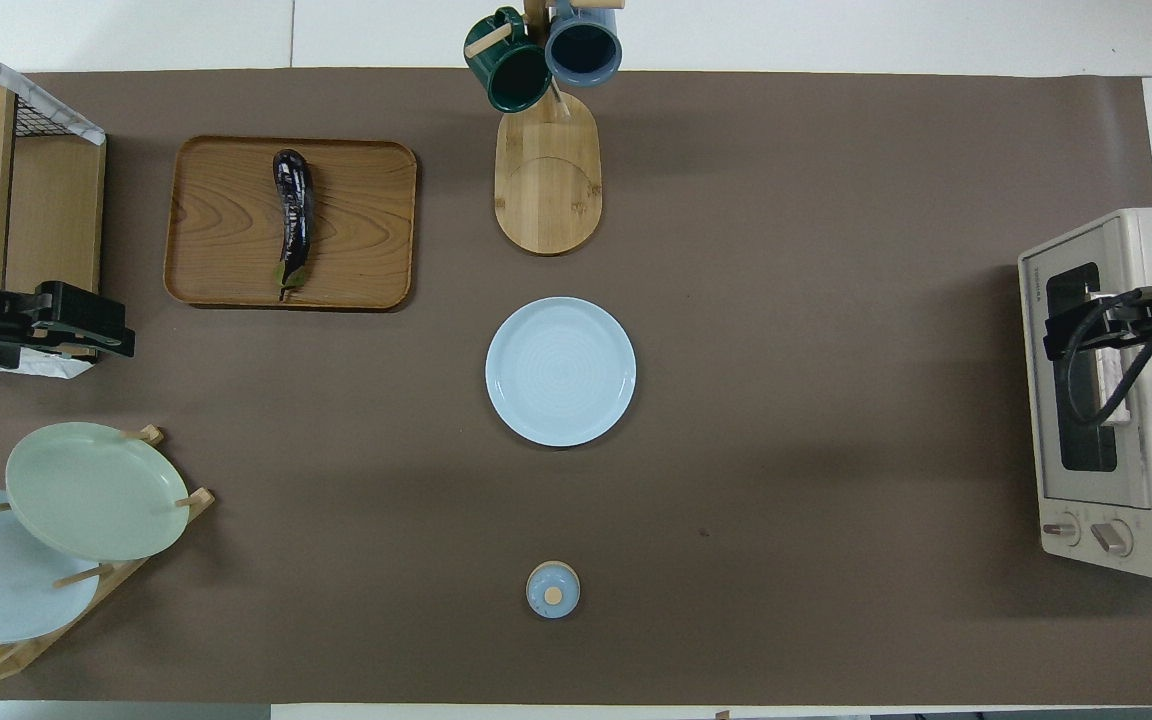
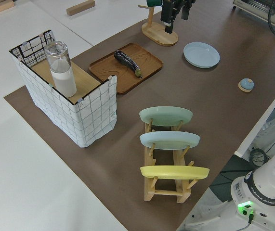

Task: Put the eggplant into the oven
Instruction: 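Move the left gripper in toward the eggplant on the wooden tray, then lower the left gripper onto the eggplant and close it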

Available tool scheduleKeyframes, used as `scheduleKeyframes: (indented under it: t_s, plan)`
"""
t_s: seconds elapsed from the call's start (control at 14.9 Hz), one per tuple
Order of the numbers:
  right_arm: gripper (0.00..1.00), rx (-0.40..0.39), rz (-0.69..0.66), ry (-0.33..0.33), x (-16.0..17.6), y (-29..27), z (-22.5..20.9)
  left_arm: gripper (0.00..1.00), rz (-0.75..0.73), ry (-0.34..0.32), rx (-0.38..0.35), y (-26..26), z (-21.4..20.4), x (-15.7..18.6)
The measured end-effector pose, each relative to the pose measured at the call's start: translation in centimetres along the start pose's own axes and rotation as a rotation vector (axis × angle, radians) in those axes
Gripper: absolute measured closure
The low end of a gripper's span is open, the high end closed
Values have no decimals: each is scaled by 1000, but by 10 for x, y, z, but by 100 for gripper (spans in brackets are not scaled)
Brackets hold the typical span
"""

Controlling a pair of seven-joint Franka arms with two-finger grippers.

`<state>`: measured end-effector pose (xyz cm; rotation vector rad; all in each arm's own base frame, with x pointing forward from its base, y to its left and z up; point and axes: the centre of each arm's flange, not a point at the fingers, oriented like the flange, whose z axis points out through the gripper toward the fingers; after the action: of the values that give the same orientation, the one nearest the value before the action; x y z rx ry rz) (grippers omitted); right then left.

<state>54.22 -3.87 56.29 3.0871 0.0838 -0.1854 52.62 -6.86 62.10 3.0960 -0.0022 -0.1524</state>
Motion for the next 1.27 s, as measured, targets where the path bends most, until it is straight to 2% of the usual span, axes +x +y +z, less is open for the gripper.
scheduleKeyframes:
  t_s: [0.74, 1.07, 1.27]
  plan:
    - [0, 0, 0, 0, 0, 0, 0, 0, 5, 4, 0, 3, 0, 0]
    - [0, 0, 0, 0, 0, 0, 0, 0, 4, 77, -9, 4, 7, 15]
    - [0, 0, 0, 0, 0, 0, 0, 0, 0, 107, -18, 5, 39, 47]
